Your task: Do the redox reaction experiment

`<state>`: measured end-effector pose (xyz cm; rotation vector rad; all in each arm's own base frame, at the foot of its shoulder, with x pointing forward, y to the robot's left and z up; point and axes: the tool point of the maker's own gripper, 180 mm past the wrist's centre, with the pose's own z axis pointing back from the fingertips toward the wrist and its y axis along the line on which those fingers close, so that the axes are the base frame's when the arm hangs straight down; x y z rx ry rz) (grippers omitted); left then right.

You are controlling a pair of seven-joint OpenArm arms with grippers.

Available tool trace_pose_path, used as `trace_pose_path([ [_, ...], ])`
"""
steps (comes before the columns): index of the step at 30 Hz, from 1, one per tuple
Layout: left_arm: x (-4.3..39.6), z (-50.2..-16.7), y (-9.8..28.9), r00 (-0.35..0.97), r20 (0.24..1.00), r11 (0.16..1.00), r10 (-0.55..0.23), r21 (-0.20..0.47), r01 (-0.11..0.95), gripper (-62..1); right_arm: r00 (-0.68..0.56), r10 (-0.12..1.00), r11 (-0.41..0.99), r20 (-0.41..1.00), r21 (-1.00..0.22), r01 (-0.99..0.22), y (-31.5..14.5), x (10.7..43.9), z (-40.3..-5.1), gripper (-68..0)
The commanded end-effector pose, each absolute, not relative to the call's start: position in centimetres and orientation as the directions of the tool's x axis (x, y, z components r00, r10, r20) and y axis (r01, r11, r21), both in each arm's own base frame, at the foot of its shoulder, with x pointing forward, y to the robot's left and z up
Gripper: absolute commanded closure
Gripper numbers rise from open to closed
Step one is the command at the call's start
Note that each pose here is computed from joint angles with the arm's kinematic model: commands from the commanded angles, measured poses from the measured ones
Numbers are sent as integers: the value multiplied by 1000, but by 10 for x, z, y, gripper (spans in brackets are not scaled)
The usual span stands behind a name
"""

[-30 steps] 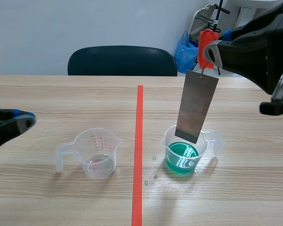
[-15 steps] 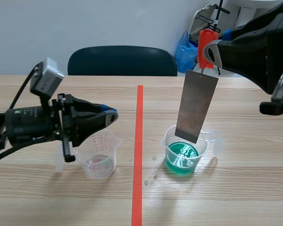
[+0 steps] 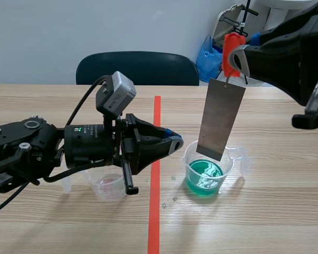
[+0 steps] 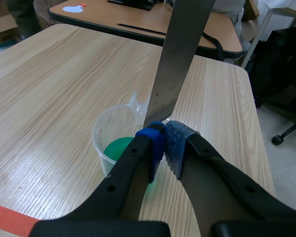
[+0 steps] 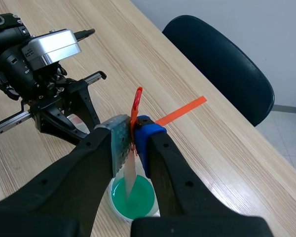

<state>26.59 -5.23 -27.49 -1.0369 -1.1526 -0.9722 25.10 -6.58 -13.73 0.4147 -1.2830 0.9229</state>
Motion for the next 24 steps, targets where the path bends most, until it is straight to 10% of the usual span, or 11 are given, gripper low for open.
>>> trace_pose_path([
  [1, 270, -265, -53, 134, 990, 243, -32, -122, 962, -26, -21, 347, 592, 937, -237, -771, -67, 253, -129, -8],
  [15, 272, -267, -46, 131, 990, 251, -47, -115, 961, -26, -21, 348, 592, 937, -237, -770, -67, 253, -129, -8],
  [24, 284, -276, 40, 112, 991, 413, -80, -69, 908, -27, -21, 348, 592, 937, -237, -770, -67, 253, -129, -8],
])
